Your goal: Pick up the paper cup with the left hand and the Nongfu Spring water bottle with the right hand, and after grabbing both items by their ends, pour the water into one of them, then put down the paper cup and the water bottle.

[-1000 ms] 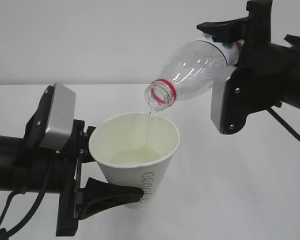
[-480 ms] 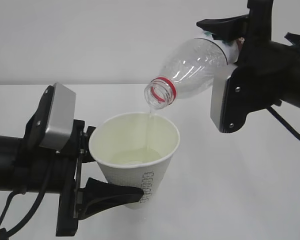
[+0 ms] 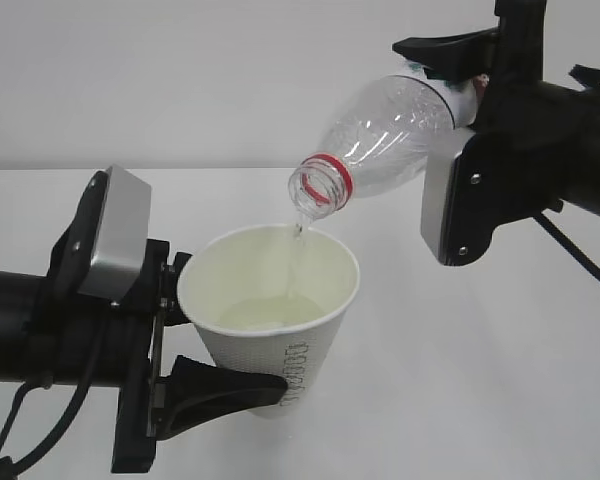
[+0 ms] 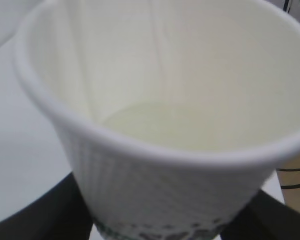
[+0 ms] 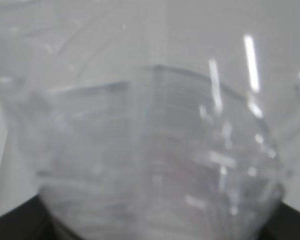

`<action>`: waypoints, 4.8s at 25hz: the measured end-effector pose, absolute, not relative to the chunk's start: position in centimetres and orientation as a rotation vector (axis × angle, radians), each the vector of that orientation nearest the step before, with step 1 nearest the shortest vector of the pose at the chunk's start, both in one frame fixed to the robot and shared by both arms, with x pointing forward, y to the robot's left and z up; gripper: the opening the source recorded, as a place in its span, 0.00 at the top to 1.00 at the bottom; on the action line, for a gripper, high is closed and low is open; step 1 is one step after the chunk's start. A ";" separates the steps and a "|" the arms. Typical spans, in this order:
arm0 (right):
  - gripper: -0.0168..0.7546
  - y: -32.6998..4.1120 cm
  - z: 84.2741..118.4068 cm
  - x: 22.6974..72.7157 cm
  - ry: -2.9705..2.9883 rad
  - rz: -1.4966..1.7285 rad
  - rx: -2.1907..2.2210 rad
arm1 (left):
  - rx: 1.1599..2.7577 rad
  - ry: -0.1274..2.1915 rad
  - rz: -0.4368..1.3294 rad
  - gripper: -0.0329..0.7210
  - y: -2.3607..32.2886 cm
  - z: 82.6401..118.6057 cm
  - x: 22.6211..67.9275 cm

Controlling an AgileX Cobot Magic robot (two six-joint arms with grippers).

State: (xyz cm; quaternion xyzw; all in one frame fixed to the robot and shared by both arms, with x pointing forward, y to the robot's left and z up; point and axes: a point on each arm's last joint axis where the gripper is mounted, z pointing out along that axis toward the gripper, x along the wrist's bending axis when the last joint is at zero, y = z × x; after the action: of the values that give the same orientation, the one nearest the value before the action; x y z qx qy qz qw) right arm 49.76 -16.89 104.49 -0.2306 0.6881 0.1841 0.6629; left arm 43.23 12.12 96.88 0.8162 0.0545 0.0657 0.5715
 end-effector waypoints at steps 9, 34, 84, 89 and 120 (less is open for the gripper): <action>0.34 -16.9 104.6 49.8 1.546 0.420 -0.520 | 1.907 0.123 0.149 0.30 12.1 96.9 43.2; 0.34 -16.9 104.6 49.8 1.540 0.422 -0.518 | 1.907 0.123 0.149 0.30 12.1 96.9 43.2; 0.34 -16.8 104.9 49.7 1.508 0.434 -0.509 | 1.888 0.158 0.154 0.31 12.0 97.0 43.3; 0.34 -16.8 104.9 49.7 1.513 0.433 -0.509 | 1.934 0.141 0.151 0.31 11.3 96.7 42.8; 0.34 -16.8 104.9 49.7 1.507 0.412 -0.528 | 1.891 0.208 0.153 0.31 11.0 97.0 42.9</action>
State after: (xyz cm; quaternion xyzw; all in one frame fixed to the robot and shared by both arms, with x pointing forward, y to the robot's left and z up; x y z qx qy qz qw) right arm 49.74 -16.83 104.88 -0.2351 0.6710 0.1835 0.6789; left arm 42.93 10.96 96.97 0.8084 0.0889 0.0656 0.5782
